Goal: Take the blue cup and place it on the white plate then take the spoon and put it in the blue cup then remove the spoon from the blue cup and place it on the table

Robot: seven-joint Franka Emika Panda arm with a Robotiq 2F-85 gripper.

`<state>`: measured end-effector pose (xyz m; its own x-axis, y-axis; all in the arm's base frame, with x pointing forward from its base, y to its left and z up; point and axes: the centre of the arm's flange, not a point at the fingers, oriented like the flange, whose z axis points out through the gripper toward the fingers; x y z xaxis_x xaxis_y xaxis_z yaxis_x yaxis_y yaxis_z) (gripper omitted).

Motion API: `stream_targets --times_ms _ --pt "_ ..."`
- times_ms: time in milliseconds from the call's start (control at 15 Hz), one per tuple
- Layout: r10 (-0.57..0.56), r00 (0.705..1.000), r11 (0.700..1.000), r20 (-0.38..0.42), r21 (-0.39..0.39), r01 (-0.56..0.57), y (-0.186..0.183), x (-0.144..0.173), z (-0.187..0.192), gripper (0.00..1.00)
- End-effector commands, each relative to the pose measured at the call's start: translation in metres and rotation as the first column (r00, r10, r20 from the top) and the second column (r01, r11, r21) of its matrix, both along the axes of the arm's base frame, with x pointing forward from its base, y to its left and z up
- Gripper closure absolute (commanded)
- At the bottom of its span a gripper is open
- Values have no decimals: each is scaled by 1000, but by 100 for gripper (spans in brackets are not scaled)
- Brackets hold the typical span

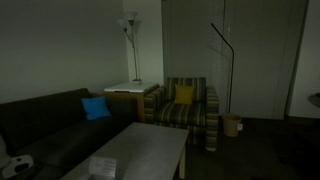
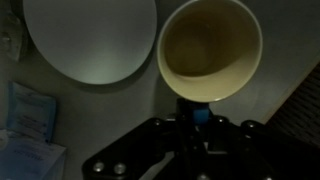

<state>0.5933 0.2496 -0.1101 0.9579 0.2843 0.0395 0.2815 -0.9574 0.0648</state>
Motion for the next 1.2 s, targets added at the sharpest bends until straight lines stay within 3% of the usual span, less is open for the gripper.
stream_targets --times_ms 0,267,733,1133 --pt "-16 1000 1000 -20 -9 16 -29 -10 37 97" --pt "-12 1000 999 -28 32 13 -64 -10 36 97" --pt "-50 996 991 68 123 42 -85 -10 8 97" --pt "-70 996 995 54 75 66 -97 -18 -7 97"
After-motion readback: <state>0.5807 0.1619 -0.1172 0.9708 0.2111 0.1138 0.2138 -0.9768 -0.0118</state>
